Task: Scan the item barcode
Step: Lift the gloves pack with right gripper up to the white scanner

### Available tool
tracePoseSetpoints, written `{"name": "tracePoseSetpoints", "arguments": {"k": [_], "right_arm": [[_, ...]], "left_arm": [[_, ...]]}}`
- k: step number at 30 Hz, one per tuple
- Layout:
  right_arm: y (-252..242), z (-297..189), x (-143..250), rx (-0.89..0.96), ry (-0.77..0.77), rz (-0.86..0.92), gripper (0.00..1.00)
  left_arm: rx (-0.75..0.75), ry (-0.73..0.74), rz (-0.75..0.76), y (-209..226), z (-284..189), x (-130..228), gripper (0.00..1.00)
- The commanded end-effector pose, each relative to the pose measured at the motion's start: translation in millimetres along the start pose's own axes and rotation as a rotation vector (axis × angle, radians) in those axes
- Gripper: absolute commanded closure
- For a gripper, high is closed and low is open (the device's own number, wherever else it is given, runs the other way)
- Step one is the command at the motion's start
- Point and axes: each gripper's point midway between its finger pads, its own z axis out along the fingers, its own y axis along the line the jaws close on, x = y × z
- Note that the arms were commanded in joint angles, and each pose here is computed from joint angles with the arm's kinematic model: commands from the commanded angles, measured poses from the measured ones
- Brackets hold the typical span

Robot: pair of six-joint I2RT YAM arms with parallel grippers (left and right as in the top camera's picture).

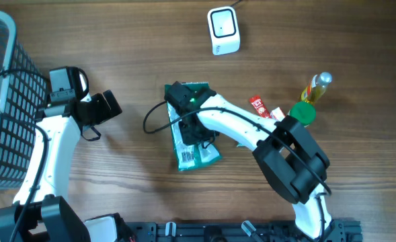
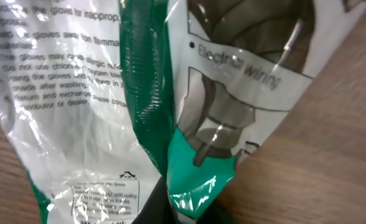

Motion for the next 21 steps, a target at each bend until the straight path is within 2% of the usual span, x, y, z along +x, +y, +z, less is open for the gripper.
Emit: {"name": "tracePoseSetpoints", "arguments": {"k": [1,6,10,11,15,18,21], "right_arm": [[-5.6,-61.3,-30.5,0.024,-0.200,-0.061,0.96],[-20.3,-147.9,-49.2,0.097,-0.461,-0.223,0.96],[-17.2,-188.1,-53.0,0.172,-0.565,-0.604,0.96],[-20.1,-197.5,-58.2,0.217,-0.600,-0.653,0.96],[-44.8,-244.8,-92.4,0.441,-0.797,-0.545,0.96],[-31.7,-246.5,-95.8,0.392,-0.826,-0.591,0.96],[-38.5,-252.0,-99.0,0.438,-0.841,-0.563,0.96]], "left_arm": [[0.007,0.009,0.023,-1.8,1.4,2.6,0.00],[0.007,0.009,0.023,-1.8,1.4,2.6,0.00],[0.007,0.009,0.023,-1.8,1.4,2.6,0.00],[0.007,0.009,0.023,-1.8,1.4,2.6,0.00],[0.007,0.009,0.023,-1.8,1.4,2.6,0.00],[0.007,0.009,0.023,-1.8,1.4,2.6,0.00],[0.007,0.009,0.023,-1.8,1.4,2.6,0.00]]}}
